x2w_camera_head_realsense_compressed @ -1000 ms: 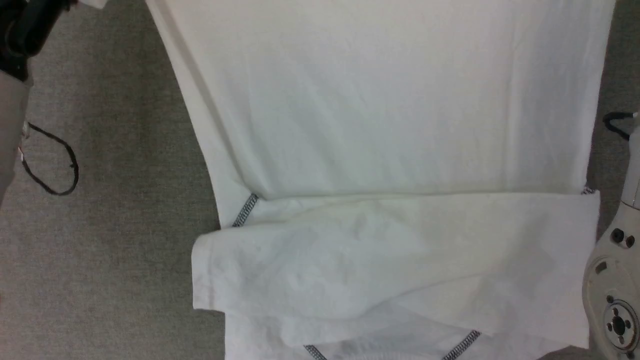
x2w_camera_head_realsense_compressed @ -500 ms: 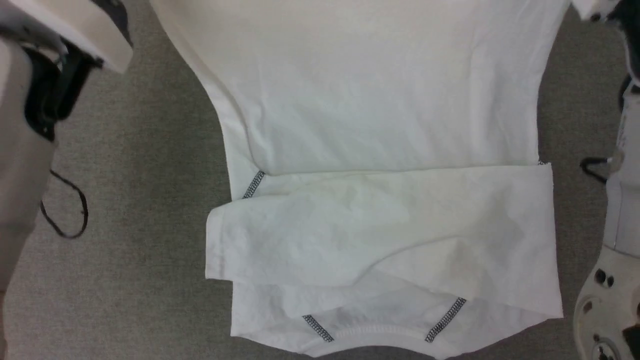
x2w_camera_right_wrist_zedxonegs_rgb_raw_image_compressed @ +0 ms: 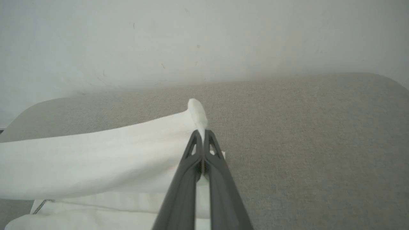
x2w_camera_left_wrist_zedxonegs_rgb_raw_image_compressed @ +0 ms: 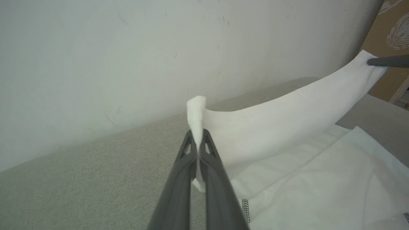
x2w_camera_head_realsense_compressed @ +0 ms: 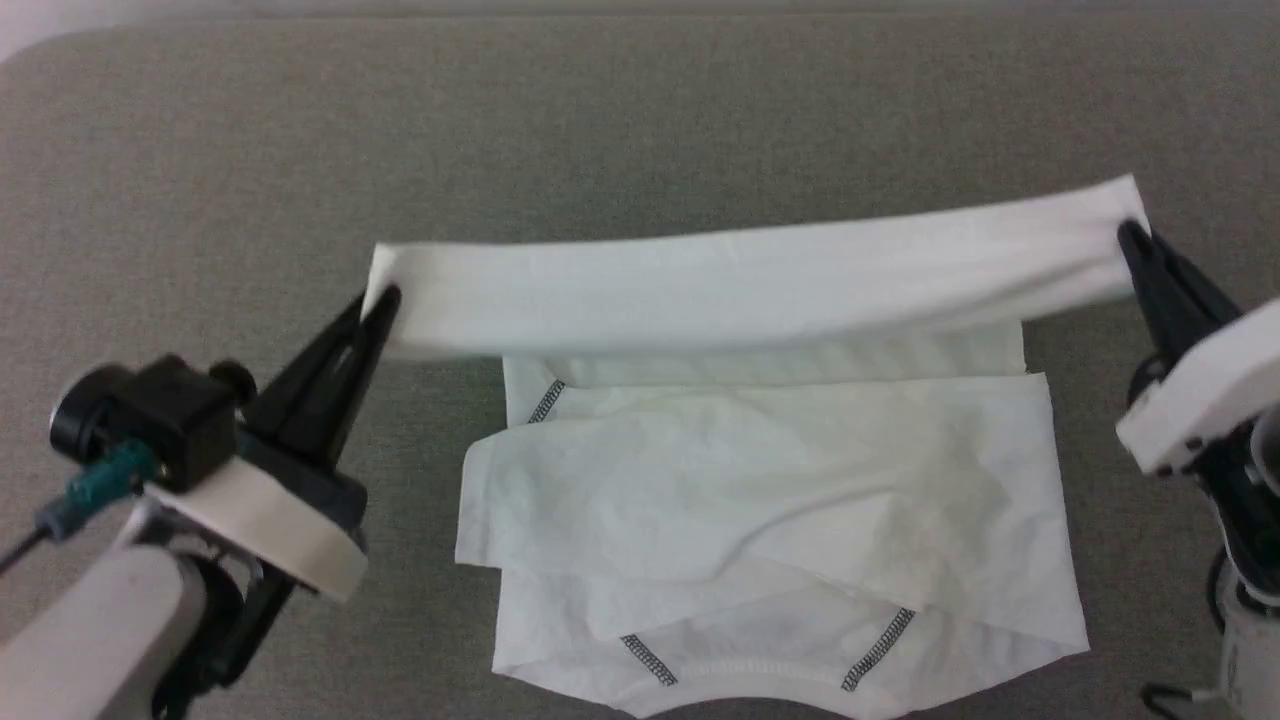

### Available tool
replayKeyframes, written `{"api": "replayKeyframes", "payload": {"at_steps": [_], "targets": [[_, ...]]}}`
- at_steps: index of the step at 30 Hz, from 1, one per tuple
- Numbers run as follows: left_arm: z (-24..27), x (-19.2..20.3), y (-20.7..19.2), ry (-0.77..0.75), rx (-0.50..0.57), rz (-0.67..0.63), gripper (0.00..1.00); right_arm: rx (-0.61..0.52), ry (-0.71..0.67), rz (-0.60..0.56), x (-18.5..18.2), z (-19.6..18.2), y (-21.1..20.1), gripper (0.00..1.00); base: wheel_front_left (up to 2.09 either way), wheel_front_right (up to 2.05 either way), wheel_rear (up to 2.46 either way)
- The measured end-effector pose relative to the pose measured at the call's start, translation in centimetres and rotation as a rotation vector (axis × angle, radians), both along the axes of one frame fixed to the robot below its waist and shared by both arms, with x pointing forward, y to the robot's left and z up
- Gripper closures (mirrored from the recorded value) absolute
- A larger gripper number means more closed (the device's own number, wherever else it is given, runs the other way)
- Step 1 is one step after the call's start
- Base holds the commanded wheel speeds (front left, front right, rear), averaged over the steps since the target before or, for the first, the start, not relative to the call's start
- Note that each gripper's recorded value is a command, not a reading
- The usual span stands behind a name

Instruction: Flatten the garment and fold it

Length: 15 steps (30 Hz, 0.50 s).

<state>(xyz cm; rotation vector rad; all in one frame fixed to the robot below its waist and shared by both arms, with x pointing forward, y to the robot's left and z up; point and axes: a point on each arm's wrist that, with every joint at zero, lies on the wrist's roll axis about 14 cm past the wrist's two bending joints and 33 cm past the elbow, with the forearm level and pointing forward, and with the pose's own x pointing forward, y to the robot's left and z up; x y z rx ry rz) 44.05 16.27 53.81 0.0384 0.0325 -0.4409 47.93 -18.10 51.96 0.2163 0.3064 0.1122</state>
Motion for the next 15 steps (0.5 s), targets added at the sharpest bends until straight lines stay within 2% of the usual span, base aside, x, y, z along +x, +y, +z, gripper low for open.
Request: {"api": "replayKeyframes", "payload": {"at_steps": [2, 5, 10, 15], "targets": [[-0.5, -2.2, 0.0, 0.021, 0.006, 0.018, 1.00, 0.015, 0.009, -0.013, -2.0, -0.2, -0.5, 1.00, 0.00, 0.00, 0.00], [-1.9, -5.8, -0.6, 0.092, -0.041, 0.038, 1.00, 0.042, 0.016, -0.040, -4.9, -0.6, -1.4, 1.00, 0.00, 0.00, 0.00], [-4.3, -10.8, -2.0, 0.209, -0.143, 0.079, 1.00, 0.134, 0.104, -0.084, -10.5, -3.8, -2.5, 1.00, 0.00, 0.00, 0.00], [-6.2, -14.2, -2.3, 0.302, -0.195, 0.118, 1.00, 0.193, 0.185, -0.146, -15.5, -6.3, -3.7, 1.00, 0.00, 0.00, 0.00]]}}
